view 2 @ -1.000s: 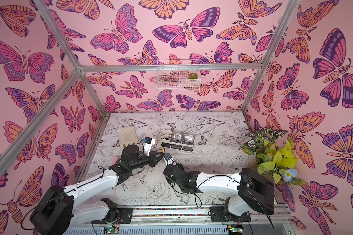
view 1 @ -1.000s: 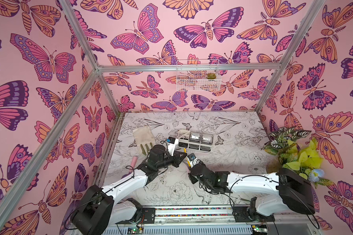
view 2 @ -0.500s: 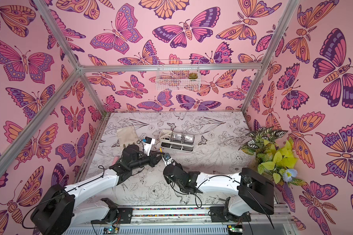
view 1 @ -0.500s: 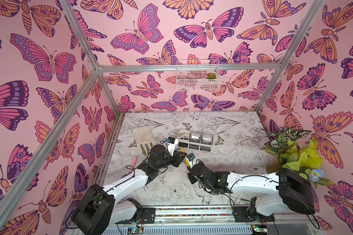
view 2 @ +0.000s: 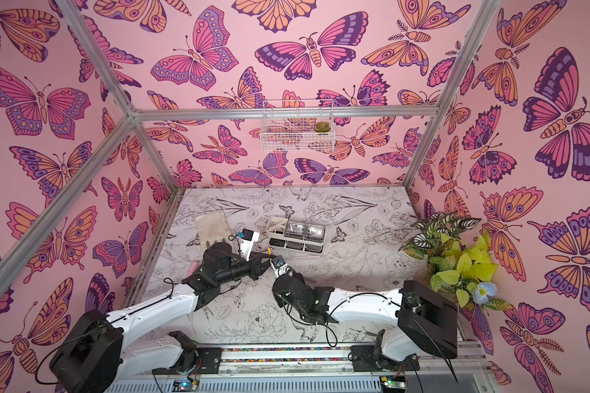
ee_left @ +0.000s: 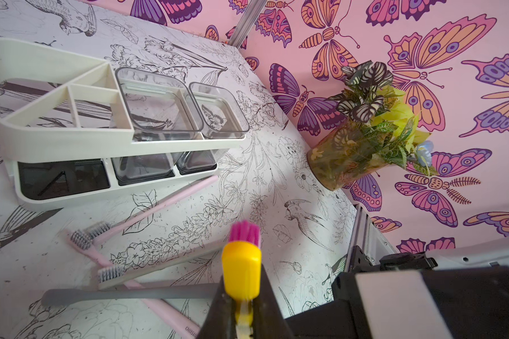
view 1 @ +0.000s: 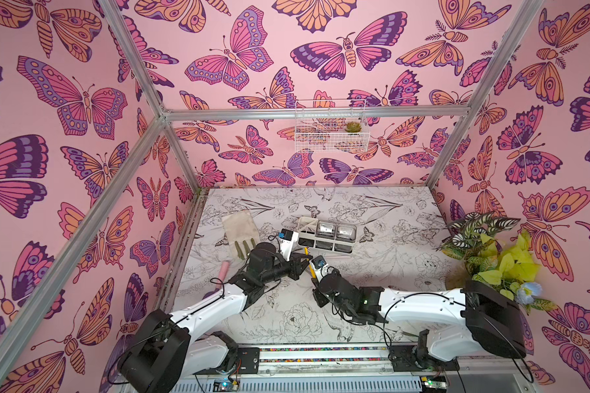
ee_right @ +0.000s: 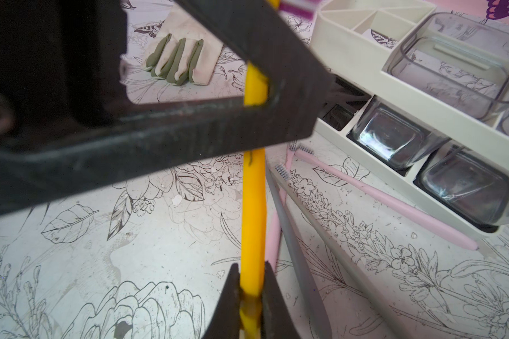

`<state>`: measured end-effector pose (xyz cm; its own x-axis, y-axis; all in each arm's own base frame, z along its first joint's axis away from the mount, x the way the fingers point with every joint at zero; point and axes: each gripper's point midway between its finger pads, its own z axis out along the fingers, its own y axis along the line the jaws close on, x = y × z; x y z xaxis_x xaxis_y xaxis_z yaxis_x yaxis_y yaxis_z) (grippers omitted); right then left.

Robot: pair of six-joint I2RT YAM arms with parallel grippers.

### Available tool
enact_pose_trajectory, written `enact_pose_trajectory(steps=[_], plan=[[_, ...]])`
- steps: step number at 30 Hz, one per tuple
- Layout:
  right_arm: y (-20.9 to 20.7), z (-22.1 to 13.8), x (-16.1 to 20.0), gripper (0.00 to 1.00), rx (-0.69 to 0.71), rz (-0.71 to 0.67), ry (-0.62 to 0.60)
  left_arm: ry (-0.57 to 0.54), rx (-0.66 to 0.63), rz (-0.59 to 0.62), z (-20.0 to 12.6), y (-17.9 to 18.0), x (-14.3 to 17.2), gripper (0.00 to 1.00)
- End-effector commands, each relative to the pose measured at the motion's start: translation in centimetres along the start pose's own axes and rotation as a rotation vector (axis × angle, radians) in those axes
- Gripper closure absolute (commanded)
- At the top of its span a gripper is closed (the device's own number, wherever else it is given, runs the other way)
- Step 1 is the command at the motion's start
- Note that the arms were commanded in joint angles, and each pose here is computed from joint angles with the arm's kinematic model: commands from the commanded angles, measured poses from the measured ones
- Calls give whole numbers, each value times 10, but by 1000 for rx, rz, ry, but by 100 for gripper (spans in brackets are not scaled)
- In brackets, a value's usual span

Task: Place the toothbrush into the toothbrush holder
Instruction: Pick up the toothbrush from the center of the board.

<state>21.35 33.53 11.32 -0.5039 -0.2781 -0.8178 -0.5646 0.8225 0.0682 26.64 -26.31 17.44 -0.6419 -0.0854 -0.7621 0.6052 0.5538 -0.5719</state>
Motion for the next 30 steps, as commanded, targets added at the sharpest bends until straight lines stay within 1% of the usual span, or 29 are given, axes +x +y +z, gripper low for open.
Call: enact_pose_trajectory(steps=[1,5,8,12,15,19,26,30], plan=[[10,-7,-19,80,-24,14,-57,7,-64,44,-3,16,10,100],[1,-9,-16,70,9,34,-58,-11,-92,48,-7,20,8,100],[1,-14,-15,65,-2,32,-46,-14,-111,42,-8,23,8,100],[-2,-24,-14,62,-22,58,-53,-7,-114,41,-7,25,10,100],[-5,-30,-13,59,-31,78,-60,0,-147,32,-6,32,12,100],[-10,-34,-9,58,-27,109,-69,11,-195,30,-6,41,14,100],[-15,-37,2,57,-34,158,-53,7,-232,26,-8,48,16,100],[-24,-48,-5,52,-11,194,-90,14,-272,23,-9,56,18,100]])
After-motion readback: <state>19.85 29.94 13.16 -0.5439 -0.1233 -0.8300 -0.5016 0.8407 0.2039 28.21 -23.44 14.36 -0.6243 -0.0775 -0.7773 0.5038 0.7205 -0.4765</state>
